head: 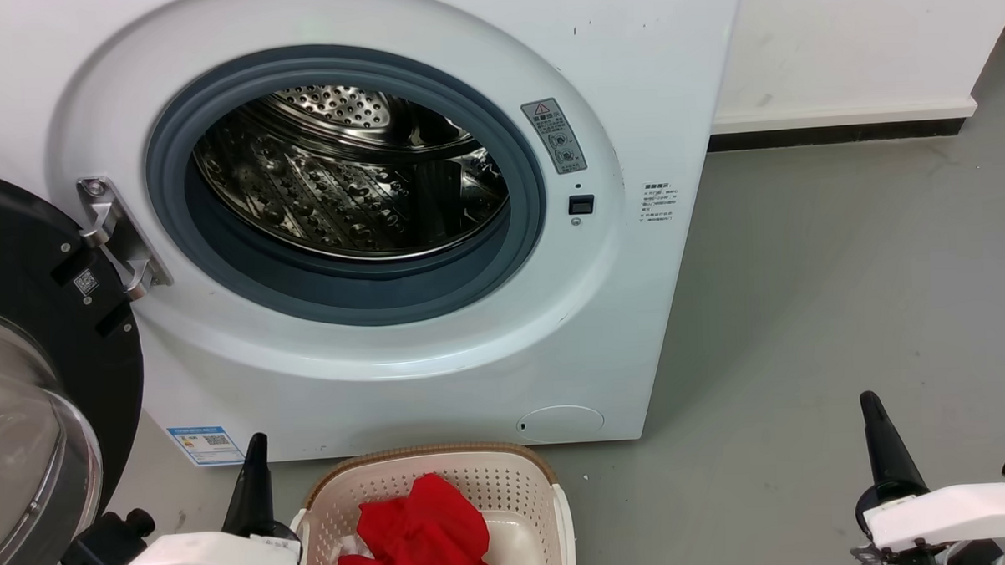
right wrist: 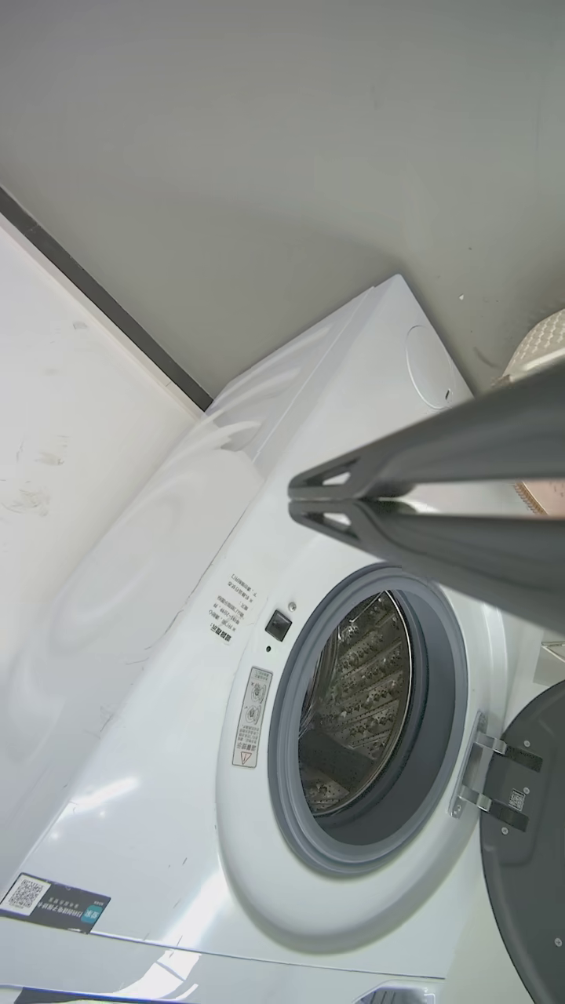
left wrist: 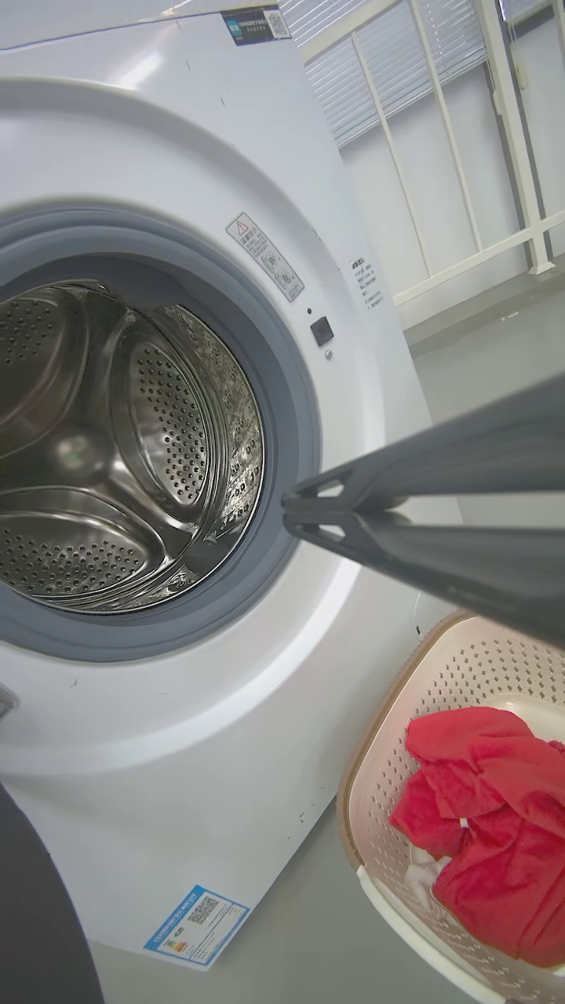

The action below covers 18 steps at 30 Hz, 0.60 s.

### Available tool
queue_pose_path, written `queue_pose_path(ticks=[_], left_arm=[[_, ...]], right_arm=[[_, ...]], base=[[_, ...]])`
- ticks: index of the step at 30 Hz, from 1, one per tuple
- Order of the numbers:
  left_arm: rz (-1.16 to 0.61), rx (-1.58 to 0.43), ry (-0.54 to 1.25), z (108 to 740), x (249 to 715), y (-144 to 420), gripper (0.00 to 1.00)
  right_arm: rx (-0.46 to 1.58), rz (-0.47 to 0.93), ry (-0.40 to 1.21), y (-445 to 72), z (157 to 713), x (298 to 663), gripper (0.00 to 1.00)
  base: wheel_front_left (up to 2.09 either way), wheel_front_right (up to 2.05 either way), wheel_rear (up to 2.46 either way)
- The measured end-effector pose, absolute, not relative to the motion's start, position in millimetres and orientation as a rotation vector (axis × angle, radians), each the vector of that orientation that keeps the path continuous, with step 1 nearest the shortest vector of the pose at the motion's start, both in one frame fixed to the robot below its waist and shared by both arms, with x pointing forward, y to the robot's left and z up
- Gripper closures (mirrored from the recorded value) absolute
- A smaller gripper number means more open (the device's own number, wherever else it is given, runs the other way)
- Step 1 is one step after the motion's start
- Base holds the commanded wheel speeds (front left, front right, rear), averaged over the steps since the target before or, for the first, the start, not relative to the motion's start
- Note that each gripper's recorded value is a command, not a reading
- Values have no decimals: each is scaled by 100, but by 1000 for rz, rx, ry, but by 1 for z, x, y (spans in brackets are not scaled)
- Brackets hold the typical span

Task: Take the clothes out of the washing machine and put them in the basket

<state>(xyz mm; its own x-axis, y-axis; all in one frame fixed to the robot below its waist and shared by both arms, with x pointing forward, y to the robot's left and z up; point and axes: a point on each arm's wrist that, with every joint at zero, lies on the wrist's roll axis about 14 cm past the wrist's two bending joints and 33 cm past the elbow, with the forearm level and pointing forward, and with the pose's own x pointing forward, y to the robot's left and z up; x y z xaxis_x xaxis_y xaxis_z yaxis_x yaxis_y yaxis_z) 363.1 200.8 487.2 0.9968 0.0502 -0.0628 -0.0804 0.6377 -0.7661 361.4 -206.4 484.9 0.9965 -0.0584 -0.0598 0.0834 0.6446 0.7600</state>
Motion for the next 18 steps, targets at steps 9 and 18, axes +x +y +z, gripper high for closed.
queue_pose_path(ticks=[9,18], left_arm=[[77,-986,43,487,366,201,100],[67,-1110,38,490,371,201,100]], right_arm=[[979,-76,27,-206,488,367,100],[1103,-70,26,-205,490,371,100]], base=[[0,0,0],[0,0,0]])
